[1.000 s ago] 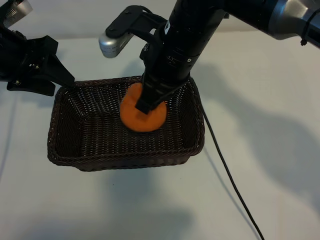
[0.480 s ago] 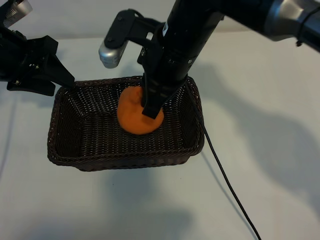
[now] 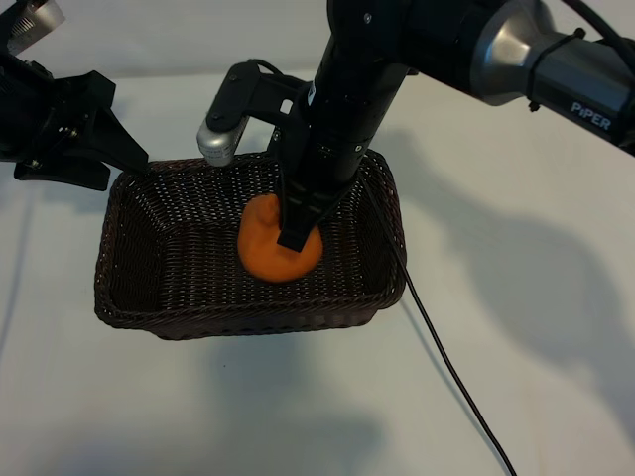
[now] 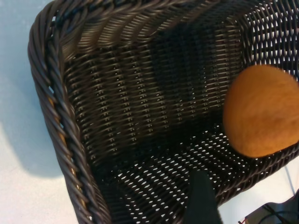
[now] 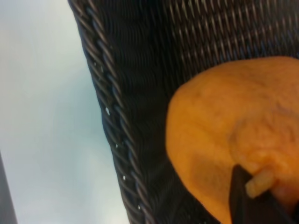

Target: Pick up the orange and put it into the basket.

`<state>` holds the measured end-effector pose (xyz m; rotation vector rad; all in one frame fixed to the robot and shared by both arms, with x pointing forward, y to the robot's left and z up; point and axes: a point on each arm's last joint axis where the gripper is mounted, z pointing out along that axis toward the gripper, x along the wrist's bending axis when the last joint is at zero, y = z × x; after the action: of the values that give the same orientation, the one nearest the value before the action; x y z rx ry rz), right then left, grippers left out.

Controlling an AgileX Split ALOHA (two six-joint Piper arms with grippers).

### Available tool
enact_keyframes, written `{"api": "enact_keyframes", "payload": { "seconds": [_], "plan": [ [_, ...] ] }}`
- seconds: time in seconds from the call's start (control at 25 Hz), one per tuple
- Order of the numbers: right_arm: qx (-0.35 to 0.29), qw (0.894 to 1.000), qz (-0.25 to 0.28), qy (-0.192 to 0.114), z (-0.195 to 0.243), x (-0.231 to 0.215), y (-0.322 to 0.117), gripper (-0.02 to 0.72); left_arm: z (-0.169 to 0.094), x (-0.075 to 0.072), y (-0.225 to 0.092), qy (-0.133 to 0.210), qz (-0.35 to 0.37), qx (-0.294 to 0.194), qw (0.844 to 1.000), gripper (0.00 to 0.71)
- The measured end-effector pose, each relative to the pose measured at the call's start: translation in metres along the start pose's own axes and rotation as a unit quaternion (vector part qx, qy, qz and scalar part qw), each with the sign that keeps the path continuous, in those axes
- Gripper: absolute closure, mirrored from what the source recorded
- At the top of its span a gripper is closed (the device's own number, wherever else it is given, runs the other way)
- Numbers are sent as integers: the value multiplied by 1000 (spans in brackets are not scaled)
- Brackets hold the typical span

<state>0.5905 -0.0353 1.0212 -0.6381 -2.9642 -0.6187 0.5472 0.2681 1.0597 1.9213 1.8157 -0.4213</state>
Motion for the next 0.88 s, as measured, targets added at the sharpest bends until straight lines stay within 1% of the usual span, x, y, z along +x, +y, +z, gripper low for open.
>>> {"api": "enact_keyframes", "payload": {
  "seconds": [0.16,0.24,0.28,0.4,0.52,0.6,0.64,0.72,0.88],
  "plan": [
    [3,1000,0,1,3,-1,-1,653,0,0,0,0,0,0,1000,185],
    [3,1000,0,1,2,-1,0,628,0,0,0,0,0,0,1000,185],
    [3,1000,0,1,2,-1,0,598,0,0,0,0,0,0,1000,185],
    [3,1000,3,4,2,0,-1,450,0,0,0,0,0,0,1000,185],
    [6,1000,6,8,2,1,-1,260,0,0,0,0,0,0,1000,185],
    [7,1000,8,9,2,1,-1,176,0,0,0,0,0,0,1000,185],
    [7,1000,10,9,2,1,-1,148,0,0,0,0,0,0,1000,185],
    [8,1000,16,10,2,1,-1,129,0,0,0,0,0,0,1000,185],
    [18,999,21,19,2,3,-3,133,0,0,0,0,0,0,1000,185]
  ]
}}
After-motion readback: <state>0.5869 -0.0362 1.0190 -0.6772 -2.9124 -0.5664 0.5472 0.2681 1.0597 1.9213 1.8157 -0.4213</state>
